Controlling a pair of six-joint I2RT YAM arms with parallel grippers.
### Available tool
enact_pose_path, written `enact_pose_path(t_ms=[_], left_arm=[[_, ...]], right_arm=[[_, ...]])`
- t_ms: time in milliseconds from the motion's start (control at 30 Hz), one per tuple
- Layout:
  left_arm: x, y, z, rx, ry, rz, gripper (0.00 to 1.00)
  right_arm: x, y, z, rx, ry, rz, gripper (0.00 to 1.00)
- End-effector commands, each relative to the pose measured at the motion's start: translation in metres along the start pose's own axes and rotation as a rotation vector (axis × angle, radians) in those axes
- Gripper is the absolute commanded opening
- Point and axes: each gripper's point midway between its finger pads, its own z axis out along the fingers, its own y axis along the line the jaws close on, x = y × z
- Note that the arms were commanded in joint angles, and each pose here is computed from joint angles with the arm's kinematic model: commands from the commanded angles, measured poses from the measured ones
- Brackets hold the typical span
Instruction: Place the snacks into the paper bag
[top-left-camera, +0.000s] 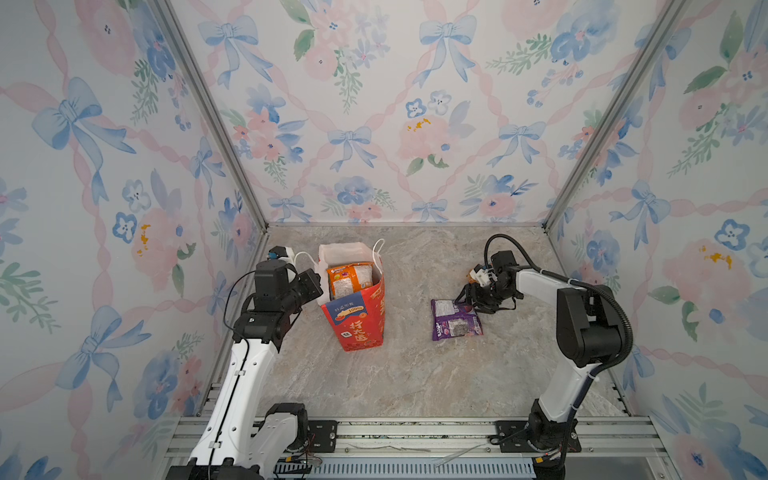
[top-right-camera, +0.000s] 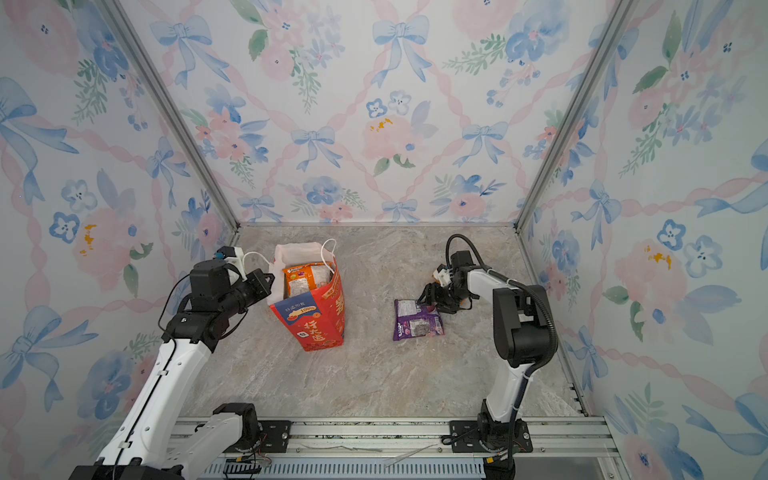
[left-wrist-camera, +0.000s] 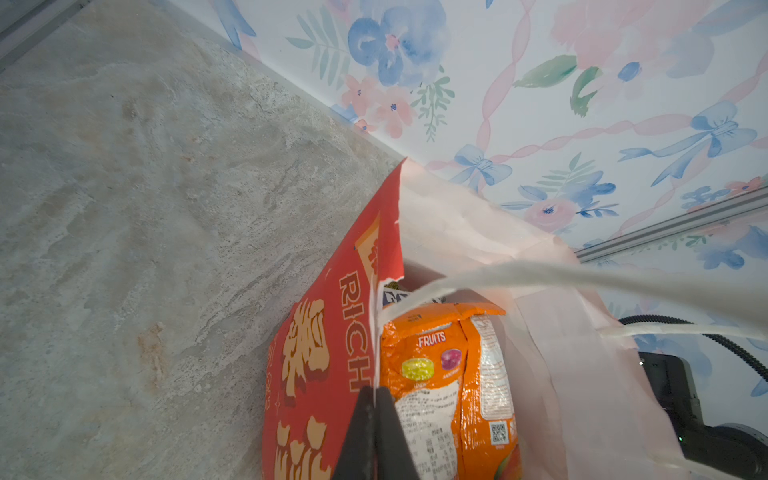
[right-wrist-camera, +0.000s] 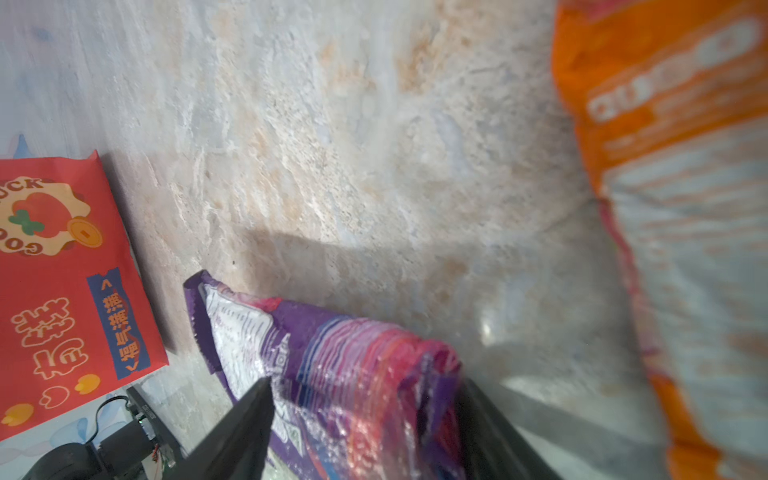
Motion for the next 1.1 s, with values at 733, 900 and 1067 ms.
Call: enact_pose_path(t_ms=[733, 900, 1067], left_arm=[[0.005, 0.002, -0.002, -0.012, 0.01, -0.007, 0.0], [0.004, 0.001, -0.004, -0.008, 0.006, -0.006, 0.0], [0.004, 0.0, -0.004, -0.005, 0.007, -0.006, 0.0]], right_arm=[[-0.002, 0.017, 0.01, -0.073, 0.006, 0.015, 0.0], [-0.008, 0.026, 0.004, -0.113, -0.012, 0.008, 0.0], [-0.02, 0.042, -0.014, -0.14, -0.055, -0.011, 0.0]])
